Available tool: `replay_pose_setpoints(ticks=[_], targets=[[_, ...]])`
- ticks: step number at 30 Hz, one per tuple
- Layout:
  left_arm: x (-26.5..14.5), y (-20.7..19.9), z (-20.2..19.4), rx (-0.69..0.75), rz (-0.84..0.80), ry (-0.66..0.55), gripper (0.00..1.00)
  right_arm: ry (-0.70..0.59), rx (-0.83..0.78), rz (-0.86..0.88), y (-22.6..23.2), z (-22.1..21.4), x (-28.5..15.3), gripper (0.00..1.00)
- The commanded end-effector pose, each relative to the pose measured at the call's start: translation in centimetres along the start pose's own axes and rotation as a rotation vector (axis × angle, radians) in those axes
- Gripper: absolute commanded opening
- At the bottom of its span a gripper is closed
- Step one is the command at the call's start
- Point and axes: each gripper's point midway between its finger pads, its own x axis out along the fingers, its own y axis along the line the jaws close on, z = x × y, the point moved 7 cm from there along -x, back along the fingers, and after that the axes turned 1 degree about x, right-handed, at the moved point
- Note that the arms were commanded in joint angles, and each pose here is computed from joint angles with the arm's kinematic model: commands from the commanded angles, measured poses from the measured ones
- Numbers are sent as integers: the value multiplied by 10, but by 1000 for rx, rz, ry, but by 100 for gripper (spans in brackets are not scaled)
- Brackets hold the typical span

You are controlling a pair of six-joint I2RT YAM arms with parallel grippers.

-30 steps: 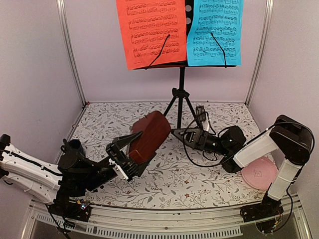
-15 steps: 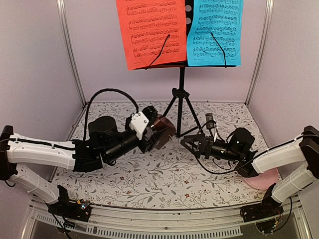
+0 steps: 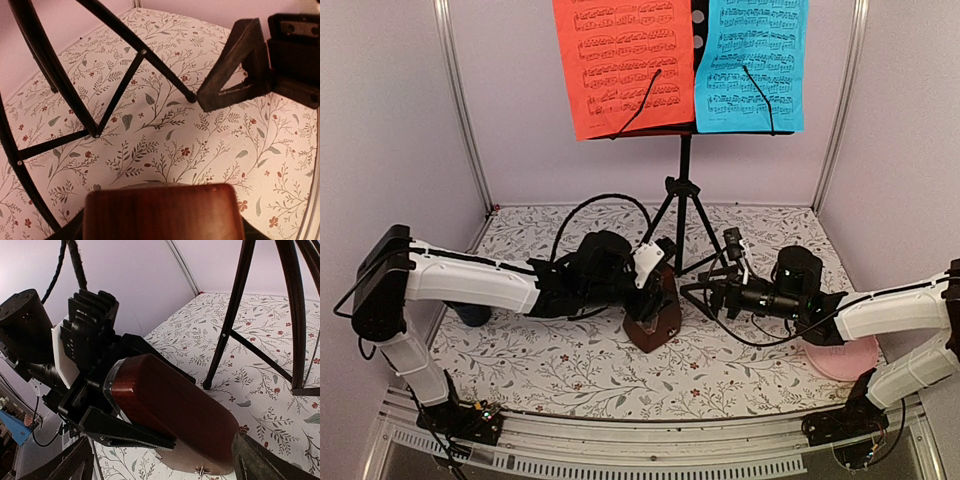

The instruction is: Set up the instrument practice props

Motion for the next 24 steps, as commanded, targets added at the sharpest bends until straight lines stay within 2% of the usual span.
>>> replay_pose_setpoints(ticks=[1,5,8,10,13,18,19,21,24], targets=[[3,7,29,-63,-36,-109,0,-25,-30,-28,0,17,-2,98],[7,9,21,-73,-35,-120,2,-28,-27,-37,-2,23,-3,99],[9,10,17,-76,-46,-132,9,-34,-28,-40,-2,27,-2,100],[11,10,14,-78,-66,-127,21,-35,-11,-75,-5,30,1,99],[9,9,11,-85,-94,-120,46,-15,22,-113,-9,35,9,99],[-6,13,7,-89,-90,-144,79,9,0,-95,-4,43,16,99],[-10,13,6,-88,-90,-159,88,9,-10,-91,-3,46,17,99],[-20,13,3,-84,-97,-194,99,4,-24,-95,-2,50,19,99],[-35,13,-4,-83,-107,-249,99,19,-23,-96,-3,54,26,99]])
